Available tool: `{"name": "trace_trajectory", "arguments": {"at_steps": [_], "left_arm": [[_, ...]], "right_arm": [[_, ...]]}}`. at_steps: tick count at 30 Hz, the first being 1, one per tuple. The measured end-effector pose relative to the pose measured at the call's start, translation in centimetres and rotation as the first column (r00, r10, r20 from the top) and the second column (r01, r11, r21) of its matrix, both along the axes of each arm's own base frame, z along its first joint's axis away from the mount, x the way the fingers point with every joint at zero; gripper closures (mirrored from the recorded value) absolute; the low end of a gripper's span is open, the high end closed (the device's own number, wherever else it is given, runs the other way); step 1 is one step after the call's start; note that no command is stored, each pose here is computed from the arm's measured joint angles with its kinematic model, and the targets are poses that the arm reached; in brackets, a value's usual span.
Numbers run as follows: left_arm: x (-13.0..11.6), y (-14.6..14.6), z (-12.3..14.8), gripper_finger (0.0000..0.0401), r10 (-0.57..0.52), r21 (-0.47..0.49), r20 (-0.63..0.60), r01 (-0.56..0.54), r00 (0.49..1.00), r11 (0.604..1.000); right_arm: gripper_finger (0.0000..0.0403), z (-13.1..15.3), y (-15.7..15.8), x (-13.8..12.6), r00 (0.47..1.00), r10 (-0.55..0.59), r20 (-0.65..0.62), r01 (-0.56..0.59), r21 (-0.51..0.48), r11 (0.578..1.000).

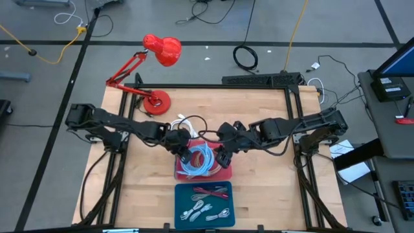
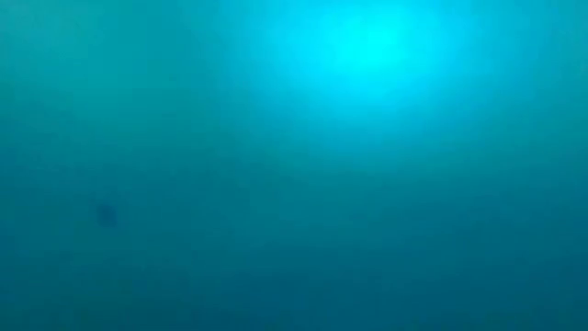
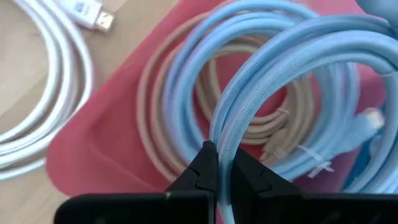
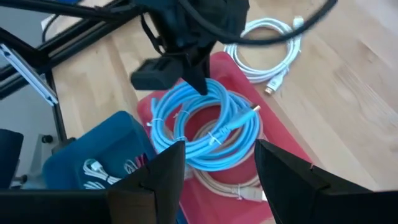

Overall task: Pick & Place USB Port
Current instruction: Put the blue HDMI cable into the red bin, then put the blue and black charger cable into the blue bin

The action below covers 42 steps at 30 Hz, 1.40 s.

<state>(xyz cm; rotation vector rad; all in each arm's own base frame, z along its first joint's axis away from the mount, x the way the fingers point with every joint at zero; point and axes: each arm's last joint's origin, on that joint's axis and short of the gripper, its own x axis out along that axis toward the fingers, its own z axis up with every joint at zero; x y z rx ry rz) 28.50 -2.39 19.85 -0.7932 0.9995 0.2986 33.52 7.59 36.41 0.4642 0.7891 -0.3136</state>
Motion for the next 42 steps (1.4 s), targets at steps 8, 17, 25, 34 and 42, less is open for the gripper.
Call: {"name": "trace_trajectory", "arguments": {"at_steps": [8,17,25,34,42], "left_arm": [[0.0,0.7,-1.3,0.0389,0.009,0.018,-0.085,-0.008,0.996,1.000],[-0.3,0.9,-2.0,0.0353,0.008,0.010,-0.156,-0.006,0.988,1.000],[0.2,1.1,2.3,0.0276,0.030,0.026,-0.029,-0.029,0.999,0.999],[0.2,0.9,9.0,0.0270,0.009,0.067,0.050,-0.013,0.999,0.998],[-4.7,-0.2,8.3,0.0285,0.298,0.172,-0.407,-0.249,0.863,0.953]], "right_arm": [[0.0218,0.1,0.0,0.1,1.000,0.002,0.019,-0.002,0.004,1.000],[0.0218,0.2,0.3,0.1,1.000,0.009,0.027,-0.009,0.005,1.000],[0.0218,0.2,0.3,0.2,1.000,0.011,0.027,-0.011,0.002,1.000],[0.0218,0.2,0.3,0.1,1.000,0.010,0.027,-0.010,0.005,1.000],[0.0218,0.2,0.4,0.1,1.000,0.010,0.022,-0.011,0.045,0.999]]}}
